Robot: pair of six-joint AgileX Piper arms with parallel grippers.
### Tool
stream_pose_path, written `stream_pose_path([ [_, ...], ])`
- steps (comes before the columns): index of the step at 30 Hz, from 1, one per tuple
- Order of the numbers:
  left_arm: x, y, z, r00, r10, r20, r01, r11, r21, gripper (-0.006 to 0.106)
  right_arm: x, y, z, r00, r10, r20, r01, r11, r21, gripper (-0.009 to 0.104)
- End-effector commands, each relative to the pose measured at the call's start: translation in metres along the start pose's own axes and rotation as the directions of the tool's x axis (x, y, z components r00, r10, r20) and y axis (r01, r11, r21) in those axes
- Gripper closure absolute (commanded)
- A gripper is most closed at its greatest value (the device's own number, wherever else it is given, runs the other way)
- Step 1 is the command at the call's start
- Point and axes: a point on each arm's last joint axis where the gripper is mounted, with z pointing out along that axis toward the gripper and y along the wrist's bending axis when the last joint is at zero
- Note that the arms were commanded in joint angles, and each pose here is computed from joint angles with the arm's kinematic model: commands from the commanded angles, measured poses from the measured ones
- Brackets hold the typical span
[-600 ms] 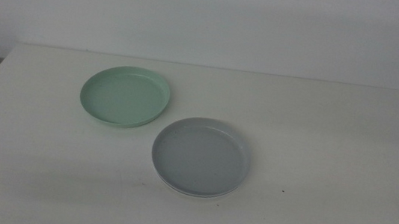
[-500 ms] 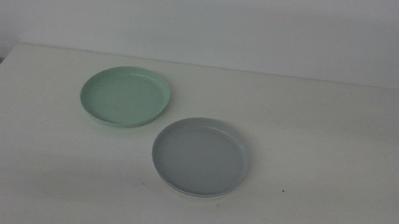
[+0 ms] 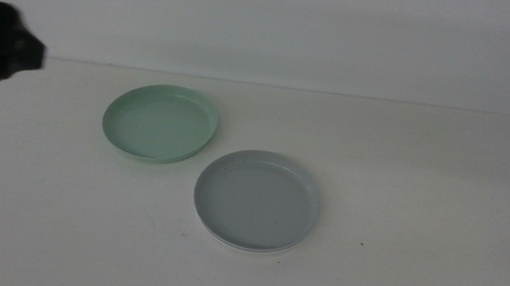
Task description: Stack the three bowls on top of each other.
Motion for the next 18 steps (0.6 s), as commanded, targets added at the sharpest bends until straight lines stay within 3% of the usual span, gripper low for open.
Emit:
stream_pose_path([
  [1, -0.014, 0.005, 0.028, 0.992, -0.026, -0.126, 0.029, 0.999, 0.02, 0.007, 0.0, -0.001, 0.0, 1.0, -0.004, 0.015, 0.003, 1.0, 0.011, 0.007],
  [4, -0.033, 0.012, 0.069, 0.986, -0.045, -0.163, 0.052, 0.998, 0.037, 0.007, 0.0, -0.001, 0.0, 1.0, -0.004, 0.015, 0.003, 1.0, 0.011, 0.007],
  [7, -0.051, 0.025, 0.109, 0.965, -0.101, -0.242, 0.108, 0.994, 0.013, 0.007, 0.0, -0.001, 0.0, 1.0, -0.004, 0.015, 0.003, 1.0, 0.011, 0.007],
  [10, -0.062, 0.039, 0.157, 0.95, -0.095, -0.296, 0.096, 0.995, -0.012, 0.007, 0.0, -0.001, 0.0, 1.0, -0.004, 0.015, 0.003, 1.0, 0.011, 0.007],
  [18, -0.048, 0.057, 0.266, 0.914, -0.115, -0.388, 0.112, 0.993, -0.031, 0.007, 0.0, -0.001, 0.0, 1.0, -0.004, 0.015, 0.003, 1.0, 0.011, 0.007],
])
